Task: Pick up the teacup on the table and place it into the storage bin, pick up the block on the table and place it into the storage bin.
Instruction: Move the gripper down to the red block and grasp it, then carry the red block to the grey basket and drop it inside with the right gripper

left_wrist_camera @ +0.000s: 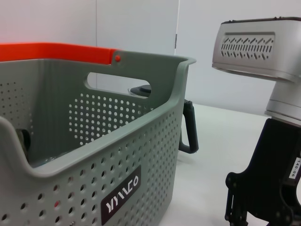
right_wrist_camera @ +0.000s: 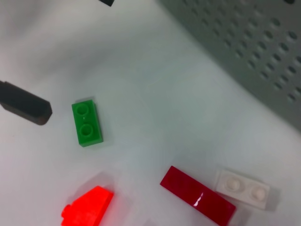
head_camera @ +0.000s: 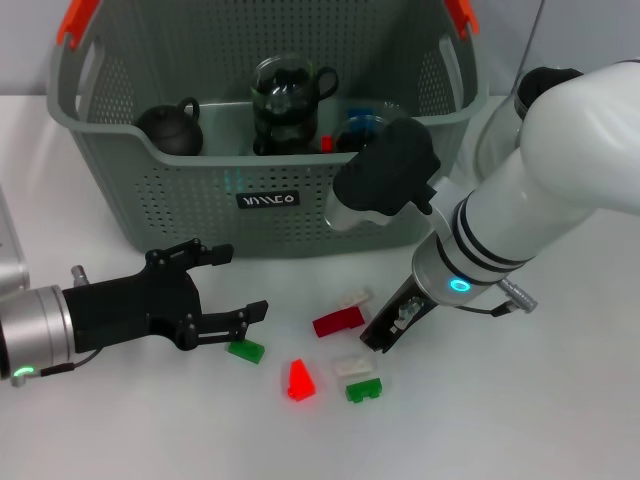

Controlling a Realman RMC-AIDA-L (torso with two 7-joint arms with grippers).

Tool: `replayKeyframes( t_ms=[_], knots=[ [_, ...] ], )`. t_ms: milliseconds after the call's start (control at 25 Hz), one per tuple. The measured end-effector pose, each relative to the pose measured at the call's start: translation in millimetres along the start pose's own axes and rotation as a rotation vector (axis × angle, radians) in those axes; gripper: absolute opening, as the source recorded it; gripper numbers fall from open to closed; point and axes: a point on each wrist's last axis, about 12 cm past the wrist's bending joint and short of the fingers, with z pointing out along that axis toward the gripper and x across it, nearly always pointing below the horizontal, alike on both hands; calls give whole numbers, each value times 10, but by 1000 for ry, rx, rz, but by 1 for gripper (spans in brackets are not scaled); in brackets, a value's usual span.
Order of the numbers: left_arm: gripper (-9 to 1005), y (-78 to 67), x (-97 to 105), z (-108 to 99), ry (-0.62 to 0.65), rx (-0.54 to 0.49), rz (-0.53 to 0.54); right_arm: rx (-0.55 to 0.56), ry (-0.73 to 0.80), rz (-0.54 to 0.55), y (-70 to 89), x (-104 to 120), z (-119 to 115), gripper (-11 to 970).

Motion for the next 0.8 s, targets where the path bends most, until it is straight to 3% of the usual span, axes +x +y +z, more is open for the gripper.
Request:
replayKeyframes(
  t_ms=[240, 400, 600, 720, 760, 800],
  knots=[
    [876, -4, 7, -7, 1, -2, -2, -6, -29, -14, 40, -13, -47, 205],
    [876, -6, 12, -30, -3, -5, -5, -26, -70, -21, 77, -21, -269, 205],
    [876, -17, 42, -70, -5, -17, -12, -58, -144, -28, 101, -34, -829, 204],
    [876, -25, 47, -73, -8, -19, -10, -90, -306, -65, 133, -193, -1495, 204],
    [876, -28, 48, -71, -10, -20, -11, -90, -306, -65, 133, -193, -1495, 204],
    [876, -29, 47, -70, -10, -20, -10, -106, -360, -82, 144, -265, -1664, 204]
  ],
)
